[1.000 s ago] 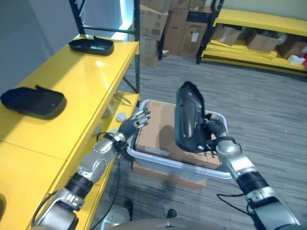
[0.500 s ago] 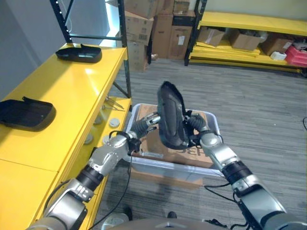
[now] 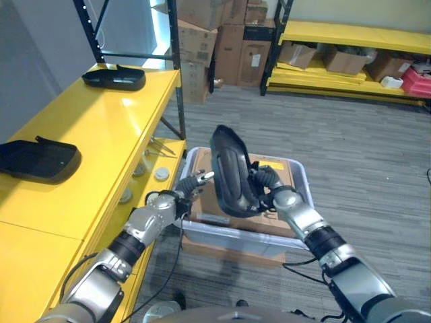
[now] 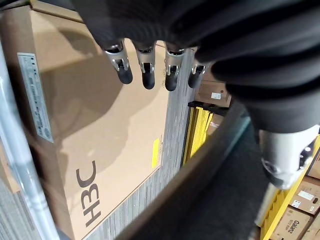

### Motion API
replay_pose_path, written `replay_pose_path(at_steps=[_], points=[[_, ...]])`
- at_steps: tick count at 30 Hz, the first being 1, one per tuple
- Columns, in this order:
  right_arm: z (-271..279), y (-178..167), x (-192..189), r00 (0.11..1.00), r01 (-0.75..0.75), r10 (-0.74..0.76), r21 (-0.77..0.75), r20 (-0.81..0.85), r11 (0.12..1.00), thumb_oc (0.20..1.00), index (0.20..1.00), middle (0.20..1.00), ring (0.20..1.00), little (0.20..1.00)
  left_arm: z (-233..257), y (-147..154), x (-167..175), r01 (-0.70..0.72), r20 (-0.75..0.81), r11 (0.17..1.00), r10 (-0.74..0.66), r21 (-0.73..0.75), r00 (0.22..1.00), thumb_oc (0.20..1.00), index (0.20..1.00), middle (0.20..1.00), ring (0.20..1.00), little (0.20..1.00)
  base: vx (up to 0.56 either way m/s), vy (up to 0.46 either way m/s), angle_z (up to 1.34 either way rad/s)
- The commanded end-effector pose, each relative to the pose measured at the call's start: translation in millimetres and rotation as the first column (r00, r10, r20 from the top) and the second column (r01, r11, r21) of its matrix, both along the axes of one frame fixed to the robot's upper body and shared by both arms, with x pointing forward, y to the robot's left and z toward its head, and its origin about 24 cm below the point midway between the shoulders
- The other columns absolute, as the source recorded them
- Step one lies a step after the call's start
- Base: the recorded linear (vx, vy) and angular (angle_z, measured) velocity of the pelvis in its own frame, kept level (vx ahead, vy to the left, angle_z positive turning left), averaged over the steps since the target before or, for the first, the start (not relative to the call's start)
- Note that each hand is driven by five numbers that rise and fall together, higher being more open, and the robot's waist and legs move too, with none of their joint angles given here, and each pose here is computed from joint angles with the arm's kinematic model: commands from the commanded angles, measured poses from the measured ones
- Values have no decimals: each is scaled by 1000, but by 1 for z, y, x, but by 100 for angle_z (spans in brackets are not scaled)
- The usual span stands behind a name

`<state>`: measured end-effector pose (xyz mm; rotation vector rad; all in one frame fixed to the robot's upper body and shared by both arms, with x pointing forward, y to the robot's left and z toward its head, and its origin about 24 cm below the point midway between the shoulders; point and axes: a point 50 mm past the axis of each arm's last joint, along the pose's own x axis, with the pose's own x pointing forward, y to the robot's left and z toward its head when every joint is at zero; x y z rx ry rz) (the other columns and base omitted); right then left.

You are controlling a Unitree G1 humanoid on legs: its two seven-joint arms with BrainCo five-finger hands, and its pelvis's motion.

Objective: Move parts from the plastic box to the shelf.

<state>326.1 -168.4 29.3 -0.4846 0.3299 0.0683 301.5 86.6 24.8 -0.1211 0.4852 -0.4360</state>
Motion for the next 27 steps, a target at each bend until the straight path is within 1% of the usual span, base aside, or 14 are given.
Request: replay_pose_path(at_steps=[1,4,9,15,21,23,24,25,26,27], points=[[41,11,23,986,-73,78,-39,150,997,200,200,200,200,200,29,-30,17,53,135,998,-47,-41,990,1000,1000,1000,1000,1000,0,0,0],[35,14,20,986,-88,93,-43,135,995,200,200,200,200,200,30,-30,17,44,144,997,-35,-61,989,1000,1000,1000,1000,1000,0,0,0],[33,18,19,986,-99,104,-40,133,994,200,200,200,200,200,30,-35,14,97,151,994,-90,-42,985,1000,1000,1000,1000,1000,0,0,0],[33,24,20,985,-105,108,-24,137,994,200,200,200,200,200,23,-46,7,161,119,987,-158,-19,980,1000,1000,1000,1000,1000,0,0,0],[33,25,20,985,-106,108,-22,138,994,200,200,200,200,200,23,-50,6,165,112,986,-161,-25,981,1000,1000,1000,1000,1000,0,0,0],[34,32,21,984,-112,111,-2,141,994,200,200,200,200,200,20,-57,3,174,101,984,-171,-27,980,1000,1000,1000,1000,1000,0,0,0],[35,33,22,984,-112,110,1,142,994,200,200,200,200,200,20,-58,3,176,102,984,-172,-27,980,809,809,809,809,809,0,0,0],[35,36,22,984,-112,110,6,142,994,200,200,200,200,200,21,-60,2,176,105,984,-172,-31,979,410,410,410,410,410,0,0,0],[35,37,23,984,-112,109,10,141,994,200,200,200,200,200,21,-61,2,177,110,984,-173,-34,979,200,200,200,200,200,0,0,0],[35,38,23,984,-111,107,14,142,994,200,200,200,200,200,22,-62,2,179,115,983,-174,-37,978,200,200,200,200,200,0,0,0]])
